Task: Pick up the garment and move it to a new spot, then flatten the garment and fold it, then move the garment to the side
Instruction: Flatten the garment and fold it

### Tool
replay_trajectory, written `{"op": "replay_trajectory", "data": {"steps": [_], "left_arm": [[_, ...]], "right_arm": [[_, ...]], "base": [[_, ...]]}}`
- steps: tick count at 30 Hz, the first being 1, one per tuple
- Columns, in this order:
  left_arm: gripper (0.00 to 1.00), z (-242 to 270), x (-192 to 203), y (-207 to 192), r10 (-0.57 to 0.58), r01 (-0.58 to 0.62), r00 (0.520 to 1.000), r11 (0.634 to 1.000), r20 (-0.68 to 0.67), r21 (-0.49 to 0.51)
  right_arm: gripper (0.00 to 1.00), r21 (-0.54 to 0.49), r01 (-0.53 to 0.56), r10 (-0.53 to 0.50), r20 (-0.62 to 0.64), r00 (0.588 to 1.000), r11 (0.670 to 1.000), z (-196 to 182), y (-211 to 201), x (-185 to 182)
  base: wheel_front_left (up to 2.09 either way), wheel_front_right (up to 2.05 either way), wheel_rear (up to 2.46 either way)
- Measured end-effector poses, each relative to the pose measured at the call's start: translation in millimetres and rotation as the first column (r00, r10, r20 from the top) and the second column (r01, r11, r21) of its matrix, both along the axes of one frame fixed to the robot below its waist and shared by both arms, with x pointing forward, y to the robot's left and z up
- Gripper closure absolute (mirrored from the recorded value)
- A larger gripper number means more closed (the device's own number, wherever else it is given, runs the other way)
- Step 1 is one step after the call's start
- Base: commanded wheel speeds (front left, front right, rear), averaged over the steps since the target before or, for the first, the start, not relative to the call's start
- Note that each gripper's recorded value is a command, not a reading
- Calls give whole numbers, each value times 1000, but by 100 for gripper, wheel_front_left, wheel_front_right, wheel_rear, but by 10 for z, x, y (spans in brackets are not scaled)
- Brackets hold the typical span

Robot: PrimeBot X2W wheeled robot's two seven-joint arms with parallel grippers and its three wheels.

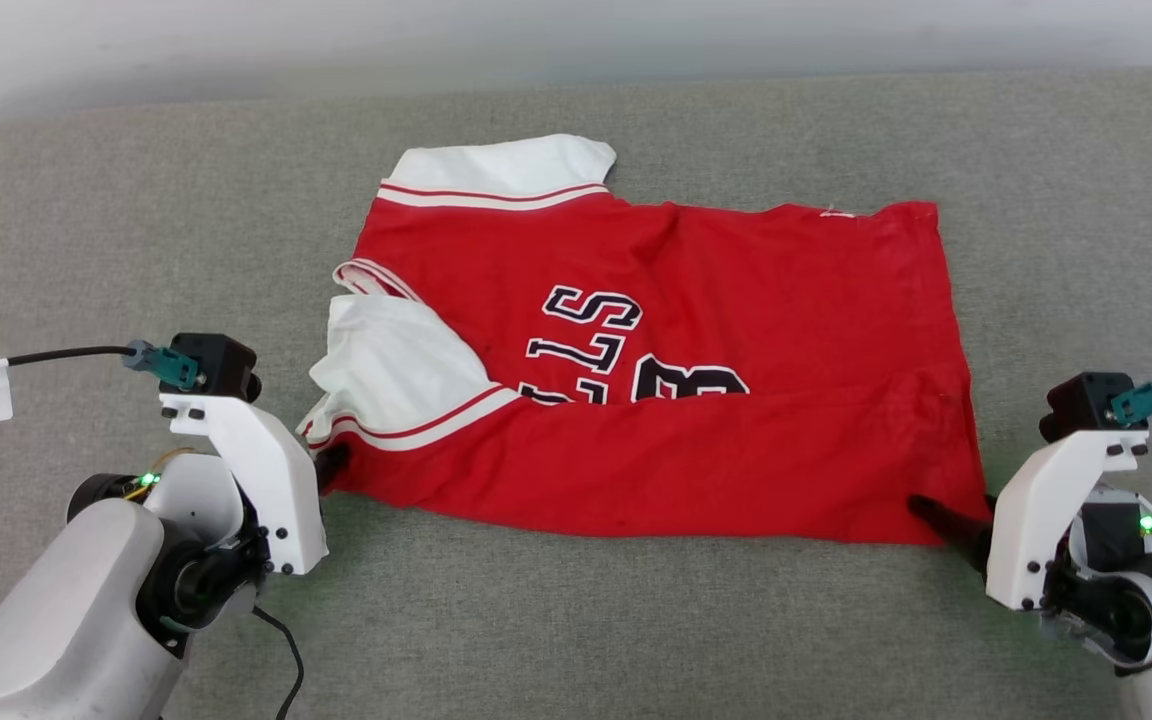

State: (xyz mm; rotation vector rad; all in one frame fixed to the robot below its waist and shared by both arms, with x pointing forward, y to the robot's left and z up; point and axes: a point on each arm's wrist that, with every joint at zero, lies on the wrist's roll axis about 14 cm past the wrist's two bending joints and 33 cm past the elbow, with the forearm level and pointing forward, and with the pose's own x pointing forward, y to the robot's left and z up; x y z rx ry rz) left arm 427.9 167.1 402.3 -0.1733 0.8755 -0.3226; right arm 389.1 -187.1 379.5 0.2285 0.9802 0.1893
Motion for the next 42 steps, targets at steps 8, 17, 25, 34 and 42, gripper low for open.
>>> {"op": "replay_trajectory", "data": {"steps": [8,17,25,34,42], "left_arm": [[100,-3,-18,43,5,-5,1000,1000,6,8],[100,162,-93,51,19,-19,998,1000,57,-5],[100,356,-436,106,53,-52,994,999,98,-13],[100,307,-1090,192,128,-126,991,991,45,-41],[0,32,-1292,108,146,-149,988,987,-51,-59]], "right_arm": [[100,27,-38,40,-76,996,999,-138,129,55],[100,-2,-83,83,3,997,997,81,152,64],[100,-33,-133,136,117,984,991,464,225,-116],[100,-46,-131,136,132,982,990,569,148,-552],[0,11,-59,58,74,996,998,256,125,-719]], "base": [[0,0,0],[0,0,0],[0,0,0],[0,0,0],[0,0,0]]}}
